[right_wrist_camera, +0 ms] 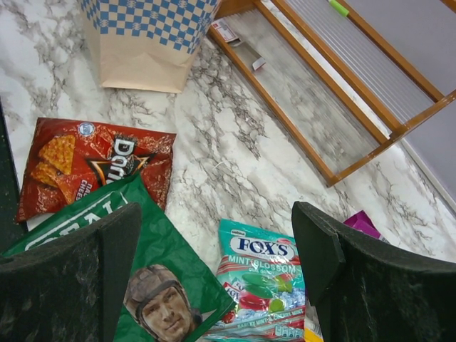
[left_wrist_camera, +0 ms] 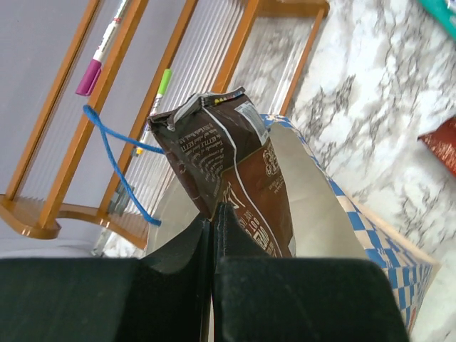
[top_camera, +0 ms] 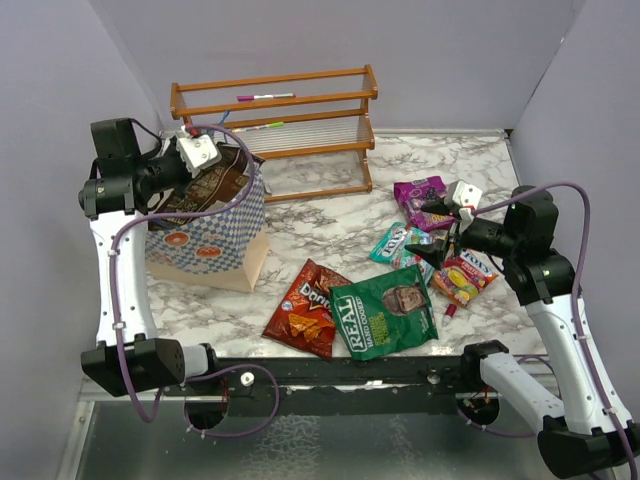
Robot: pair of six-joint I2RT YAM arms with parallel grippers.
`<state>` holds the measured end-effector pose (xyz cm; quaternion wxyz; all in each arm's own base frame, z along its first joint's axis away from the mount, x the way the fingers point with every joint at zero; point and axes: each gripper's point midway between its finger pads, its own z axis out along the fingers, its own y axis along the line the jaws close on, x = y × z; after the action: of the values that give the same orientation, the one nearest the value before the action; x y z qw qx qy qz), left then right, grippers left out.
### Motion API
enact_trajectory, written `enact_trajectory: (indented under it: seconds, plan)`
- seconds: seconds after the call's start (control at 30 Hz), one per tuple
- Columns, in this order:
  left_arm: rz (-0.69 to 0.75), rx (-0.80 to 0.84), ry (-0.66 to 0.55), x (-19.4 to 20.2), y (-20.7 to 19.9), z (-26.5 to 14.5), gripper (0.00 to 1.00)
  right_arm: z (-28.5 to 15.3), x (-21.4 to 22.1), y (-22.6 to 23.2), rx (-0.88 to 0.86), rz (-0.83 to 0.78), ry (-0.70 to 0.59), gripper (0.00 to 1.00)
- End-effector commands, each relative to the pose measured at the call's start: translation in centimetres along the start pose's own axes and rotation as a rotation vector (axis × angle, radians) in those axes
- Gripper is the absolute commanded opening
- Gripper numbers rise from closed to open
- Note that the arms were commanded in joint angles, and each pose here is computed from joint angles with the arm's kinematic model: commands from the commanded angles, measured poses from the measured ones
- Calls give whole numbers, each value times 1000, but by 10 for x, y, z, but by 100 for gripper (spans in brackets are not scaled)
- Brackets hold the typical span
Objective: Place the snacks into the paper bag
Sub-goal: Place the snack in the paper bag.
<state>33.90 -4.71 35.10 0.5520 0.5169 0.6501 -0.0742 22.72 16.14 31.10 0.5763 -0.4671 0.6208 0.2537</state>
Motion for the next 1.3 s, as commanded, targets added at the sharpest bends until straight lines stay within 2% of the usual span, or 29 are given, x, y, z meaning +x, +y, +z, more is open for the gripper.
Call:
enact_trajectory:
  seconds: [0.0, 0.2, 0.3, 0.53, 0.63, 0.83, 0.97, 1.17, 1.27]
  plan:
    - [-110, -45, -187, -36, 12, 4, 0, 1, -2, 0, -8, -1, -21, 87]
    - [-284, -36, -252, -49, 2, 32, 0, 0, 0, -1, -3, -3, -21, 87]
    - [-301, -63, -251, -59, -7, 48, 0, 1, 1, 0, -9, -2, -24, 87]
    - [-334, -92, -257, -79, -7, 57, 0, 3, 0, -2, -8, 4, -18, 87]
    - [-282, -118, -200, -75, -1, 51, 0, 3, 2, -3, -7, 5, -16, 87]
    - [-198, -293, 32, -41, 25, 28, 0, 3, 3, -2, -9, 3, -17, 87]
    - [-160, -386, 137, -27, 38, 13, 0, 5, 3, -4, -13, 5, -17, 87]
    - [-144, -459, 225, -15, 49, 0, 0, 6, 4, -4, -14, 8, -16, 87]
    - [-77, -428, 188, -21, 40, 0, 0, 5, 5, -4, -10, 5, -15, 87]
